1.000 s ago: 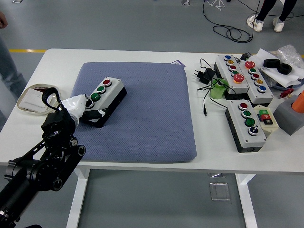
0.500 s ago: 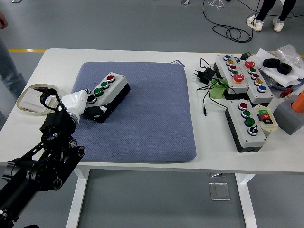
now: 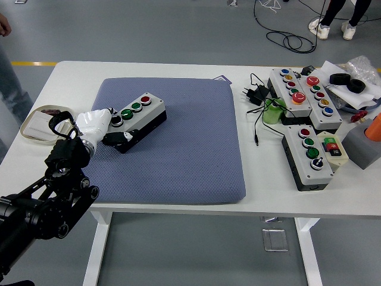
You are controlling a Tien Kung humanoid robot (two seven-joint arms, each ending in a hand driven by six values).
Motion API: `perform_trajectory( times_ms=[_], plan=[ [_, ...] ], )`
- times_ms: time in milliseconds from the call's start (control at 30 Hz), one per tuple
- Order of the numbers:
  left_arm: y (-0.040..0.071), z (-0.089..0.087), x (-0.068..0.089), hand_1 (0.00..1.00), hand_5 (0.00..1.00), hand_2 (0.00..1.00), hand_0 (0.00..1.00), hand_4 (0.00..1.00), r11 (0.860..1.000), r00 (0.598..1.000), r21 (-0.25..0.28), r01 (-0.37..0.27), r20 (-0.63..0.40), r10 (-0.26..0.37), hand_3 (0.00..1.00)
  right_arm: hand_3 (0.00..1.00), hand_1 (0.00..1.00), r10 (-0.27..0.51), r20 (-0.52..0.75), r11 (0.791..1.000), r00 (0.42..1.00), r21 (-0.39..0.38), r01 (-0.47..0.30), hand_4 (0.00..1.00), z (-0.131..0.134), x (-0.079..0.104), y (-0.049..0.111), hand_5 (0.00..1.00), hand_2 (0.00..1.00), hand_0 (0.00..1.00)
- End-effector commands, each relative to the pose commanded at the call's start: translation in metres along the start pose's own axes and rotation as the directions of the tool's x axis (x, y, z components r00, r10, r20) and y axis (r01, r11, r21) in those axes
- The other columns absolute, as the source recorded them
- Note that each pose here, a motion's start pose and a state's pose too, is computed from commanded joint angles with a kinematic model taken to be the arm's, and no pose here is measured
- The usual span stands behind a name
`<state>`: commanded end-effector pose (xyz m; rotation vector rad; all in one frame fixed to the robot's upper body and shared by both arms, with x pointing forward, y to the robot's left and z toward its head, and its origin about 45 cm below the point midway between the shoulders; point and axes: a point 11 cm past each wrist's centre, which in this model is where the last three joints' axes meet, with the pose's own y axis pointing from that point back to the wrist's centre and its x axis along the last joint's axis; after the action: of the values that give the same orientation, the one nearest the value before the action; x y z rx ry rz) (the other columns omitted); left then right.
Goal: Pick up the button,place it on the desk,press the button,press the button
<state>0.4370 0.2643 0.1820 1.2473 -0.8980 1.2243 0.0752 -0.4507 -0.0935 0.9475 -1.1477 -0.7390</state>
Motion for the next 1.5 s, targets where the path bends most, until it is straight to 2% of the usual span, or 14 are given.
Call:
perform_trajectory(
  times_ms=[200,533,700,933,1033,1167,1300,1400,1500],
  plan=[
    [-0.001,0.000,0.000,0.023,0.002,0.089,0.085,0.031,1.000,1.000,-0.023,-0.017,0.013,0.017,0.184,0.580,0.633,0.000,-0.001,1.000,1.000,-0.001,0.000,0.373,0.000,0.000,0.000,0.238,0.662,0.647],
    [-0.001,0.007,0.011,0.018,0.002,0.081,0.080,0.020,0.992,0.995,-0.086,-0.098,0.024,0.100,0.184,0.580,0.634,-0.001,0.001,1.000,1.000,0.000,0.001,0.373,0.000,0.000,0.000,0.235,0.662,0.646],
    [0.000,0.010,0.015,0.013,0.002,0.077,0.079,0.017,0.980,0.989,-0.141,-0.140,0.037,0.147,0.180,0.581,0.634,-0.001,0.001,1.000,1.000,0.000,0.001,0.374,0.000,0.000,0.000,0.235,0.662,0.646],
    [0.001,0.014,0.025,0.006,0.002,0.073,0.074,0.014,0.946,0.974,-0.252,-0.204,0.043,0.222,0.183,0.580,0.635,-0.002,0.001,1.000,1.000,0.000,0.002,0.373,0.000,-0.001,0.000,0.237,0.662,0.648],
    [0.001,0.015,0.030,0.002,0.002,0.071,0.073,0.012,0.924,0.967,-0.314,-0.221,0.052,0.249,0.183,0.580,0.635,-0.002,0.000,1.000,1.000,-0.002,0.002,0.373,0.000,-0.001,0.000,0.236,0.662,0.649],
    [0.000,0.018,0.039,0.002,0.002,0.070,0.073,0.010,0.874,0.954,-0.424,-0.237,0.070,0.292,0.181,0.580,0.636,-0.002,-0.001,1.000,1.000,-0.001,0.002,0.373,0.000,-0.001,0.000,0.237,0.663,0.650],
    [0.000,0.024,0.044,0.002,0.002,0.070,0.073,0.010,0.806,0.942,-0.557,-0.200,0.117,0.314,0.181,0.580,0.636,-0.003,-0.002,1.000,1.000,-0.001,0.003,0.373,0.000,-0.001,0.000,0.237,0.663,0.650],
    [0.000,0.029,0.042,0.002,0.002,0.070,0.077,0.018,0.756,0.940,-0.642,-0.124,0.169,0.298,0.183,0.580,0.636,-0.003,-0.003,1.000,1.000,-0.002,0.003,0.372,0.000,-0.001,0.000,0.237,0.662,0.650],
    [0.004,0.037,0.037,0.002,0.002,0.070,0.077,0.018,0.689,0.940,-0.723,-0.049,0.201,0.278,0.183,0.580,0.636,-0.003,-0.005,1.000,1.000,-0.002,0.003,0.372,0.001,-0.001,0.000,0.237,0.662,0.650]
  ],
)
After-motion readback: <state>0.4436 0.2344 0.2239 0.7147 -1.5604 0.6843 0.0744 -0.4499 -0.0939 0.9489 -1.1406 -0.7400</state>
